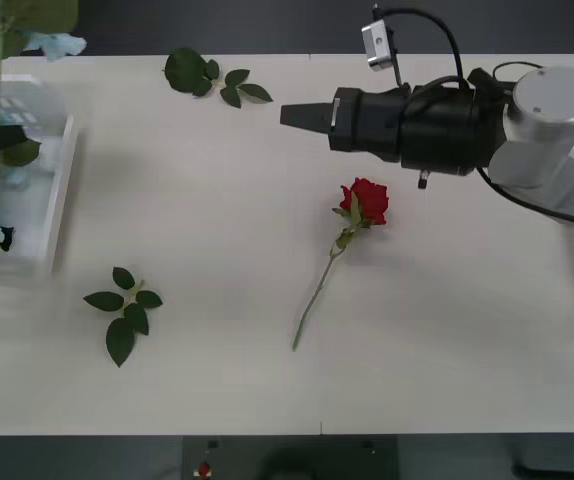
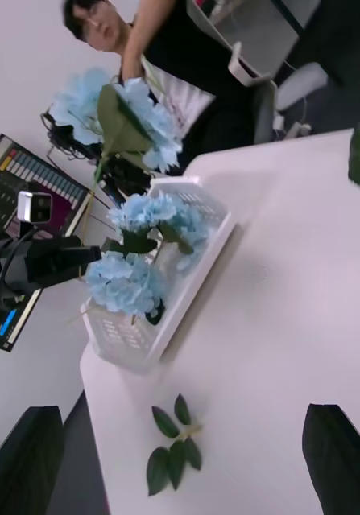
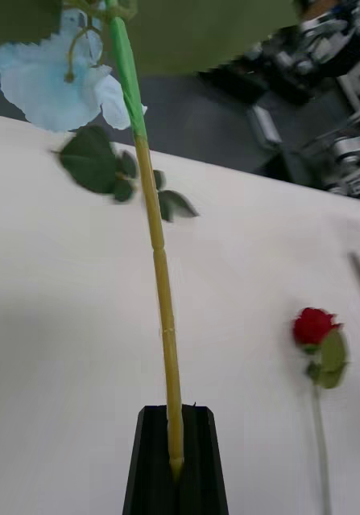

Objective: Put the red flowers into the right box and the blue flowers into the left box

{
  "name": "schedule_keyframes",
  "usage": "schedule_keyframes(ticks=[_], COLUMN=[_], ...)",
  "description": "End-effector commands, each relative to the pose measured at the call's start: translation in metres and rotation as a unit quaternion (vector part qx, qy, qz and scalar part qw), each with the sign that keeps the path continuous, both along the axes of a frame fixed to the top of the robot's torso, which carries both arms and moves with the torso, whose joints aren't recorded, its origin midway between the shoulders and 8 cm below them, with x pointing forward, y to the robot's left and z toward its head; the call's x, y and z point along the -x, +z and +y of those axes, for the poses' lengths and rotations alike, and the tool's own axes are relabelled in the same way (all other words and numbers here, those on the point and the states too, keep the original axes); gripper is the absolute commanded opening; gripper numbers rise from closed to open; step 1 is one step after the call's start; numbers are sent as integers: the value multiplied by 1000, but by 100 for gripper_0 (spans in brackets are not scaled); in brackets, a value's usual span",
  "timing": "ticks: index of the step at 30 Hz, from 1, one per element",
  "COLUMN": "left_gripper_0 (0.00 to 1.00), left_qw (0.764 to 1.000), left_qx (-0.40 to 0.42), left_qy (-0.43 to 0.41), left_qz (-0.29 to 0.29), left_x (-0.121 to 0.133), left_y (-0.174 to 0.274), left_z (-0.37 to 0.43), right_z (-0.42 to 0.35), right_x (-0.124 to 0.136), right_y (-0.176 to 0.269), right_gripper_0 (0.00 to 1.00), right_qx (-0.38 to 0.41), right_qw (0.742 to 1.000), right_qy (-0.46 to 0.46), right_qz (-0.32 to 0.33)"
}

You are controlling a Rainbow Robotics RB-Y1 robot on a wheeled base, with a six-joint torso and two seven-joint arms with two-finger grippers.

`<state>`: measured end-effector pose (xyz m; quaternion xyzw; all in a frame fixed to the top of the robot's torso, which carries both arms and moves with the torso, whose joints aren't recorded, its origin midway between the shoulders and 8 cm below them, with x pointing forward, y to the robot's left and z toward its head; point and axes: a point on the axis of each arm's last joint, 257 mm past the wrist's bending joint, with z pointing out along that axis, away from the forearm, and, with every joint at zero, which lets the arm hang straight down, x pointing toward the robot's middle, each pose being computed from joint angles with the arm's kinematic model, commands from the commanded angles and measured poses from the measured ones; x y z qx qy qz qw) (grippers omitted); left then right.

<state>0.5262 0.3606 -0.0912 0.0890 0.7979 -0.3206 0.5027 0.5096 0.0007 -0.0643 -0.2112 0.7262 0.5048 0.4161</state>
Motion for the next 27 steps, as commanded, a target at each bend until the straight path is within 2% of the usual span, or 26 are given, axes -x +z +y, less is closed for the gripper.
schedule_keyframes(ticks=[1,6,9,13,18,22,27], left_gripper_0=[0,0,0,0,0,0,0], left_qw=[992,964,946,926,905,897,892], left_qx=[-103,-216,-260,-297,-338,-351,-362], left_qy=[60,140,184,224,256,266,271], left_qz=[-34,-61,-62,-60,-39,-23,-13], left_x=[-7,-12,-10,-4,16,32,44], left_y=[18,23,22,16,-11,-30,-42], left_z=[62,136,172,206,242,258,268], right_z=[16,10,0,-13,-40,-60,-81], right_x=[28,67,81,87,89,94,95], right_y=[25,4,-9,-27,-49,-67,-76], right_gripper_0=[85,85,86,85,74,73,73], right_qx=[-33,-57,-55,-42,3,58,119], right_qw=[999,988,981,975,974,973,955], right_qy=[-20,-42,-50,-59,-52,-35,-53], right_qz=[28,135,180,209,219,221,266])
